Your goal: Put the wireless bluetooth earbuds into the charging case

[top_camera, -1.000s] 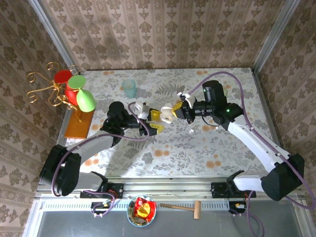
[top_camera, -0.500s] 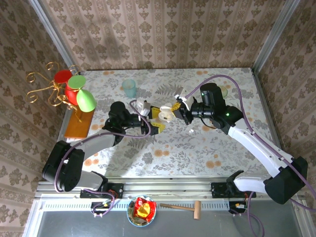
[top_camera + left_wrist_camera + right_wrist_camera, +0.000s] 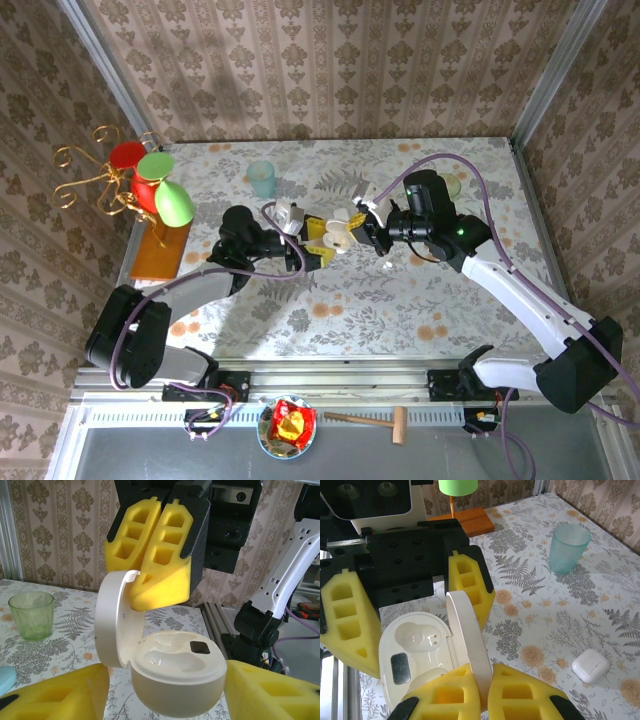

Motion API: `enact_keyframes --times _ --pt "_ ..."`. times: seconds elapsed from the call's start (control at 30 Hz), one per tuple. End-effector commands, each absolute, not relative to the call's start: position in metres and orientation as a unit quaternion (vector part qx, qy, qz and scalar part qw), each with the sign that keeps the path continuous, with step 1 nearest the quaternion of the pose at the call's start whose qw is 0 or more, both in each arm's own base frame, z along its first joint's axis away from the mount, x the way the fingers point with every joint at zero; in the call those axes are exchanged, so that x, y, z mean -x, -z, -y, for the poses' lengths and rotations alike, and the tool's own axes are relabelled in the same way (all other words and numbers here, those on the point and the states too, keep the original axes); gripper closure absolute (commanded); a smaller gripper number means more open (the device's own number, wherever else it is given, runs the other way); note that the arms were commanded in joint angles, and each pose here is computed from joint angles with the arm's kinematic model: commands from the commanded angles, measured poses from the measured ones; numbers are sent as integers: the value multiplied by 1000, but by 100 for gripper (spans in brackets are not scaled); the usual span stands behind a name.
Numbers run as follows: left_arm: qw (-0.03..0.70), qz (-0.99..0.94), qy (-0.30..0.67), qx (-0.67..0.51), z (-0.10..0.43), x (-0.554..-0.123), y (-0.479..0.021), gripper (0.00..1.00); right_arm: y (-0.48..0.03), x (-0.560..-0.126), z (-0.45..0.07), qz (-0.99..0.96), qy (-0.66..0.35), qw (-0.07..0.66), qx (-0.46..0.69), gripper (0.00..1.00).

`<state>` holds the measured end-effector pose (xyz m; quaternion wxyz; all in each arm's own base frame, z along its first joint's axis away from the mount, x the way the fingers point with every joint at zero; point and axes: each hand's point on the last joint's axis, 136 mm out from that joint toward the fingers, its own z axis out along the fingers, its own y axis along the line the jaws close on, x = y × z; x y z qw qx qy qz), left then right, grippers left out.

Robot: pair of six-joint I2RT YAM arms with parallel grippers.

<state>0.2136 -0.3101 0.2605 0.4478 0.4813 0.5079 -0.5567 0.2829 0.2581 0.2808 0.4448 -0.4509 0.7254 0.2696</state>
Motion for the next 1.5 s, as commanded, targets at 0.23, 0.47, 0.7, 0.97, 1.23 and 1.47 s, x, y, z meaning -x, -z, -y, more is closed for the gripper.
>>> enact_keyframes --times 0.23,0.47,0.7,0.97,1.23,1.47 --pt "466 -483 551 -497 308 -211 -274 50 -291 -280 -264 -715 -278 447 460 93" --pt "465 -482 551 -497 308 -210 -273 63 -291 -281 -264 -715 -277 447 460 93" --pt "468 -481 548 -499 307 -210 -272 69 -294 -283 -262 -715 -273 456 454 80" --pt "478 -482 539 -499 302 -214 -271 69 -310 -281 -258 -706 -282 480 438 45" --pt "496 -487 522 -495 294 -220 -271 68 -349 -286 -230 -686 -319 551 353 18" --pt "512 -483 506 -499 291 -221 -275 68 -322 -326 -160 -759 -277 573 135 14"
